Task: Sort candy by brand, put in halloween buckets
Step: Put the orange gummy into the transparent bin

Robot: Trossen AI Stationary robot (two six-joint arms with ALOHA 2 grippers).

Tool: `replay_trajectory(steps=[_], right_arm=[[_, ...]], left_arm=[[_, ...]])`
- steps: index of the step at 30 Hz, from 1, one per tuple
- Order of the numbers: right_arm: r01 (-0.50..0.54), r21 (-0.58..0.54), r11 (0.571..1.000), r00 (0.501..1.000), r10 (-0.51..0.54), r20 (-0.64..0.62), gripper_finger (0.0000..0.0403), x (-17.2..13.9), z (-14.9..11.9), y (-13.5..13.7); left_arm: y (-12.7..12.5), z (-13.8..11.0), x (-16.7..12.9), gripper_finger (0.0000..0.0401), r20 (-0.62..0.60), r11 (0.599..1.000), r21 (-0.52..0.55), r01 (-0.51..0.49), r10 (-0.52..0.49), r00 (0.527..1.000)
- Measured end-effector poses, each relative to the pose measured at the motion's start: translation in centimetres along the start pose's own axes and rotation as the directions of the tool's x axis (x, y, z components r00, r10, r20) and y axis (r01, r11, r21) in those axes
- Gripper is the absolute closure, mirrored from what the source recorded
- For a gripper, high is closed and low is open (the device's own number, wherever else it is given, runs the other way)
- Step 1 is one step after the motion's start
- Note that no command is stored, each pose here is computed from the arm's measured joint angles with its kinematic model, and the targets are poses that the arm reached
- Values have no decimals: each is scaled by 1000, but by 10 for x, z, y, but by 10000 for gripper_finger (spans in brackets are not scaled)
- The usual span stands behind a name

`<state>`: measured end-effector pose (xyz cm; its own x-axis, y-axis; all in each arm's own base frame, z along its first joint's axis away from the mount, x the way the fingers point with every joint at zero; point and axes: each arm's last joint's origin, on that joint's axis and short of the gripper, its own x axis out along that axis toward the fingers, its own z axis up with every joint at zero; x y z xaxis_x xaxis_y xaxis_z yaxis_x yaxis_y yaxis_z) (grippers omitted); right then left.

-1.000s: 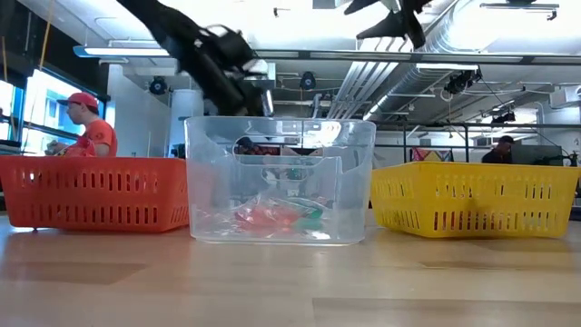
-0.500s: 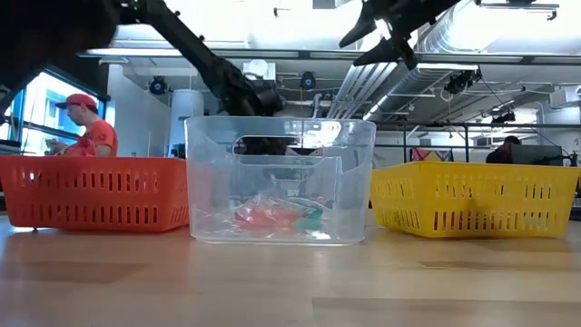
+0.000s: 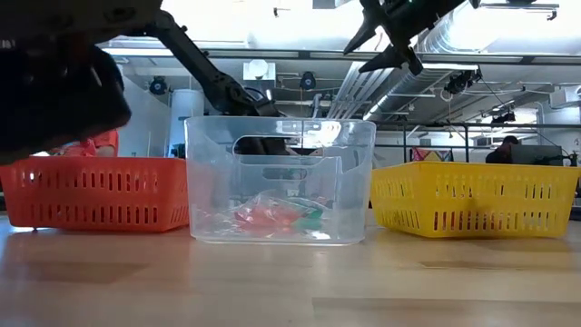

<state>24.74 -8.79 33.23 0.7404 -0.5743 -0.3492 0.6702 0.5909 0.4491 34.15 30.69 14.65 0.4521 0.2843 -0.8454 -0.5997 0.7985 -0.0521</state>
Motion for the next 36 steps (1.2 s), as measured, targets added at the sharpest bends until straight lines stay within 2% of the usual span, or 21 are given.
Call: replay_trajectory(steps=[5,9,12,15,19,21,25,29,33,36], right_arm=[[3,2,1000,1000,-3,1,171,0,0,-1],[3,2,1000,1000,-3,1,171,0,1,-1],[5,4,1000,1000,-5,3,171,0,1,-1],[5,6,1000,1000,-5,3,171,0,1,-1],[5,6,1000,1000,-5,3,171,0,1,-1],[5,5,1000,1000,-5,3,171,0,1,-1],[6,2,1000,1000,-6,3,171,0,1,-1],[12,-28,1000,1000,-12,7,171,1,1,-2],[17,-44,999,1000,-17,10,171,1,1,-2],[23,-47,999,1000,-23,14,171,1,2,-2]], left_arm=[[-2,-6,13,186,-25,998,3,61,-61,998],[-3,-6,17,192,-34,998,39,48,-46,998],[-2,-5,17,212,-28,999,43,8,-7,1000],[-1,-6,17,261,-39,998,63,-6,9,999],[3,-7,16,369,-56,995,93,-35,40,998],[6,-8,12,387,-77,997,79,-25,31,997],[10,-13,-9,396,-167,998,53,25,-16,986],[8,-10,-44,399,-186,994,42,103,-94,978],[-4,-13,-78,400,-133,970,47,238,-230,964],[-22,-23,-105,400,-41,922,102,374,-372,927]])
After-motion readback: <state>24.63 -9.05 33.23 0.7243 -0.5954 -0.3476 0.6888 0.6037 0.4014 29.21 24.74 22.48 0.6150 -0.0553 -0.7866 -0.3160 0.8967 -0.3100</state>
